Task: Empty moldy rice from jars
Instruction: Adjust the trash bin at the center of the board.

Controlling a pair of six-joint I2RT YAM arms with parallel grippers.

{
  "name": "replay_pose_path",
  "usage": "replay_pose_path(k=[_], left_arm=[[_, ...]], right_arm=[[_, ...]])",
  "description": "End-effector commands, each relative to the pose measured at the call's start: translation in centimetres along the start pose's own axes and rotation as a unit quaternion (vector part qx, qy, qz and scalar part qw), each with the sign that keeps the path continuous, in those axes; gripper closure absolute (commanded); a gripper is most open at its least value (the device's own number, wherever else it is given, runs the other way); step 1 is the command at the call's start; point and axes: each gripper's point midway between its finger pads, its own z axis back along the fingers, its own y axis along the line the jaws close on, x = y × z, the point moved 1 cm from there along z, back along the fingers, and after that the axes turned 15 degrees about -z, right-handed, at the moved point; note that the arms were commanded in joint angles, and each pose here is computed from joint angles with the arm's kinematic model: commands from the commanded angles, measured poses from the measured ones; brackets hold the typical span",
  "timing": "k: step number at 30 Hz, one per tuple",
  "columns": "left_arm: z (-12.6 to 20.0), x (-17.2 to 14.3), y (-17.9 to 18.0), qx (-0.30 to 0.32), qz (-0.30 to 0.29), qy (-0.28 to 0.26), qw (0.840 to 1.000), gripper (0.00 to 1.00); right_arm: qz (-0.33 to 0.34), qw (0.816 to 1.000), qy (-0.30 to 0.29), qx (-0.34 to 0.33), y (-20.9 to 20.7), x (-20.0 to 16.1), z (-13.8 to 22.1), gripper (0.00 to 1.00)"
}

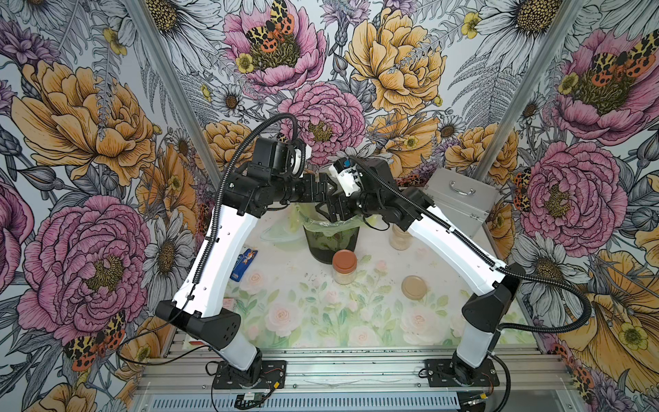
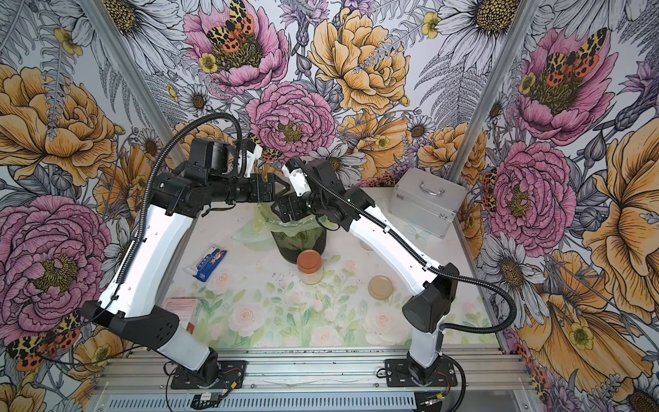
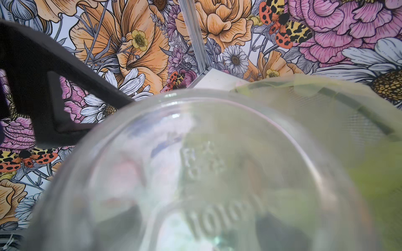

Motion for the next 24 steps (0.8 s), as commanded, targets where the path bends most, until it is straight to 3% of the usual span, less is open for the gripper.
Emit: replay_pose_path(k=[1, 10, 24], left_arm=[[-0.5, -1.7, 1.8, 0.029, 0.013, 0.036, 0.999, 0.03], [-1.7, -1.6, -0.1, -0.007, 0.002, 0.038, 0.999, 0.01], [-4.8, -1.3, -1.2, -0.067, 0.050, 0.026, 0.996, 0.02]], right_arm=[[0.038, 0.991, -0.115, 0.050, 3.8, 5.4, 5.7, 1.00], [0.043, 0.991, -0.114, 0.058, 4.1, 5.7, 5.3, 1.00], [0.057, 0.989, -0.119, 0.065, 4.6, 6.0, 5.7, 1.00]])
